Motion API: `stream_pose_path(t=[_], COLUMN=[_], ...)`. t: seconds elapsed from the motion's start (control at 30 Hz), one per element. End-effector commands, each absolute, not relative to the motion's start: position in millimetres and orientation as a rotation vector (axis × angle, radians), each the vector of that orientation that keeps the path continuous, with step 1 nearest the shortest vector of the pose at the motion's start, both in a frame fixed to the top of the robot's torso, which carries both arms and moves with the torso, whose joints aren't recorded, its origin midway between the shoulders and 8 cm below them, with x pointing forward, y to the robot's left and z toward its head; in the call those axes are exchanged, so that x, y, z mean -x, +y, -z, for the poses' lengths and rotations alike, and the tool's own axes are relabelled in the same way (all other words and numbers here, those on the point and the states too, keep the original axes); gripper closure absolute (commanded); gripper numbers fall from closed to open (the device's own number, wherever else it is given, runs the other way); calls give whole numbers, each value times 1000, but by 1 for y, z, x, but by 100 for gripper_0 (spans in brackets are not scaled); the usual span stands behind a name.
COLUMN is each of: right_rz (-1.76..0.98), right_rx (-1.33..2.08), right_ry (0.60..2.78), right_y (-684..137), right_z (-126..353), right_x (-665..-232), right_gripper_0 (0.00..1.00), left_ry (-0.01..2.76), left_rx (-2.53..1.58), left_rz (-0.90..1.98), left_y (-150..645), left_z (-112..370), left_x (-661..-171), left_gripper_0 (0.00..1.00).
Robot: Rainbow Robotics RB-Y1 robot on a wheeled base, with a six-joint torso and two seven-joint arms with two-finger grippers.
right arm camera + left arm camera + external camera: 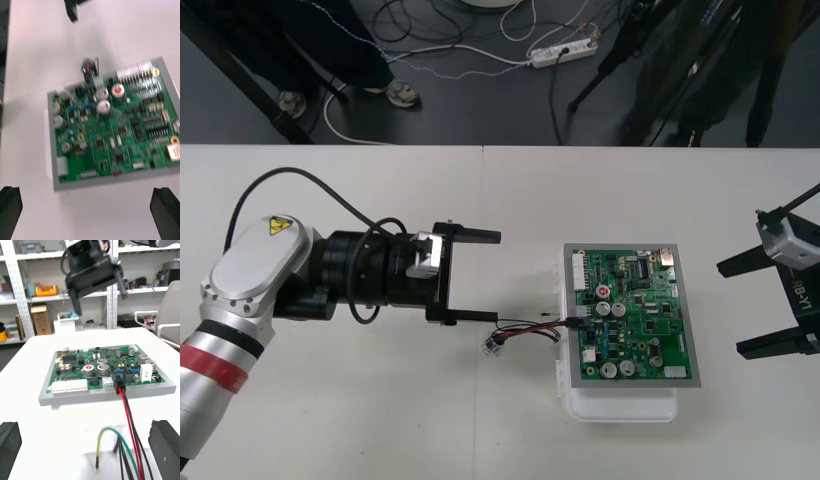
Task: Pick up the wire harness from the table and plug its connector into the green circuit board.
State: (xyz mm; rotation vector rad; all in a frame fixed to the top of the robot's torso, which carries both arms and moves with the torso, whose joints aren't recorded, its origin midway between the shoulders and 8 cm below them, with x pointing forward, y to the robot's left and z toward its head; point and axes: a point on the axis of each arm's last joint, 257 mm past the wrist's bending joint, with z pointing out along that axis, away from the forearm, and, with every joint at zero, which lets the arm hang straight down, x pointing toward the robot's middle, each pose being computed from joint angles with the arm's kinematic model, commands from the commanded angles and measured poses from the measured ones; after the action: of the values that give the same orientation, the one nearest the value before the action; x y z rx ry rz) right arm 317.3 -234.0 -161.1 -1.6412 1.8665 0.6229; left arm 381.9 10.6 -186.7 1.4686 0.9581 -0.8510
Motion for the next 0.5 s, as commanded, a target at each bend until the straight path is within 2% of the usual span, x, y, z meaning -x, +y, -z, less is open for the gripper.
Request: stream_pose_path(t=[0.03,0.23,0.5], right_rz=[-674,-827,-850], right_rx=[1597,1511,1465], right_ry=[1758,1600,1406], right_y=[-224,-187,-149], right_z=[124,87,46], right_x=[-317,-306,-294], right_gripper_0=[0,0,0], left_ry=[990,1008,1044], left_rx=[-1488,-1520,-1507], left_rz=[712,626,587], left_y=[44,63,76], left_z=[162,133,96], left_x=[-399,-406,-404], left_gripper_0=[0,0,0])
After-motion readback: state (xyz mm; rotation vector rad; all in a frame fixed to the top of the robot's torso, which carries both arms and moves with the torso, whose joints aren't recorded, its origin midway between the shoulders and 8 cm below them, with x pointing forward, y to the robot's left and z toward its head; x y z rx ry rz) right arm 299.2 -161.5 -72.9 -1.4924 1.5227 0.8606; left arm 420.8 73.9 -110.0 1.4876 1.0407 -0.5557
